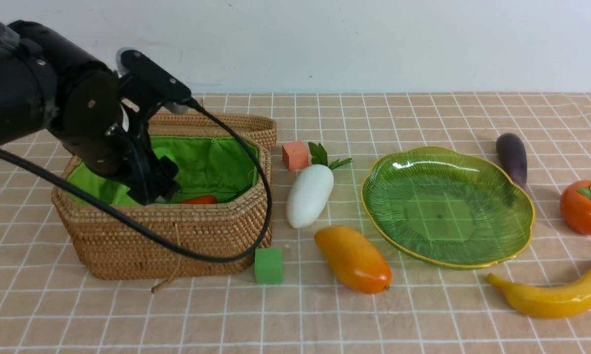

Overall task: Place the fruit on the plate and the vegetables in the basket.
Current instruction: Take a chayote with your left arm and place it on the basket on the left, then use the right arm to grab a mango and put it into the right plate

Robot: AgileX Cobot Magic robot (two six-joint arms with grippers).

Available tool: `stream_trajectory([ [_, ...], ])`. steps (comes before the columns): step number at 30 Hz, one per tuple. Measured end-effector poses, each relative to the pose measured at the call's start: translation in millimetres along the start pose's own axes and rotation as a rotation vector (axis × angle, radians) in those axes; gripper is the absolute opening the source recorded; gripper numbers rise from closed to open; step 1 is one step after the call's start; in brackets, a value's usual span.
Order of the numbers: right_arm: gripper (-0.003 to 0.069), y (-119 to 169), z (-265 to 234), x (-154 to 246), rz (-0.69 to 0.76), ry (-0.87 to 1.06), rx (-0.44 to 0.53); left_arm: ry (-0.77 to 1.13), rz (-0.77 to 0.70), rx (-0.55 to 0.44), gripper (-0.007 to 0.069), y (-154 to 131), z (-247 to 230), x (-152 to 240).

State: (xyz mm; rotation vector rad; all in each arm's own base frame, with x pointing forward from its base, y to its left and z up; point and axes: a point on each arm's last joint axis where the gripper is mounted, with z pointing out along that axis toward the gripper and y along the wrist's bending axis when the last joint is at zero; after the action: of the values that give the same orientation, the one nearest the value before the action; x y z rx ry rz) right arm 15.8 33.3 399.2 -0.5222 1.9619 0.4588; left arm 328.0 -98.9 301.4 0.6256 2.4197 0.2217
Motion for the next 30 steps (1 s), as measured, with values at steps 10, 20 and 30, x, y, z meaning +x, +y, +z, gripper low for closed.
stream_trajectory([
  [10, 0.0237, -19, 54, -12, 0.163, 0.242, 0.015, -0.150, -0.138, 0.380, -0.0013, -78, -102, -3],
  [20, 0.0213, -51, 173, -26, 0.255, 0.542, -0.004, -0.559, -0.195, 0.441, -0.0013, -57, -182, 74],
  [30, 0.0129, -12, 320, -52, 0.005, 0.746, -0.092, -0.740, -0.280, 0.500, -0.0013, -51, -192, 156],
])
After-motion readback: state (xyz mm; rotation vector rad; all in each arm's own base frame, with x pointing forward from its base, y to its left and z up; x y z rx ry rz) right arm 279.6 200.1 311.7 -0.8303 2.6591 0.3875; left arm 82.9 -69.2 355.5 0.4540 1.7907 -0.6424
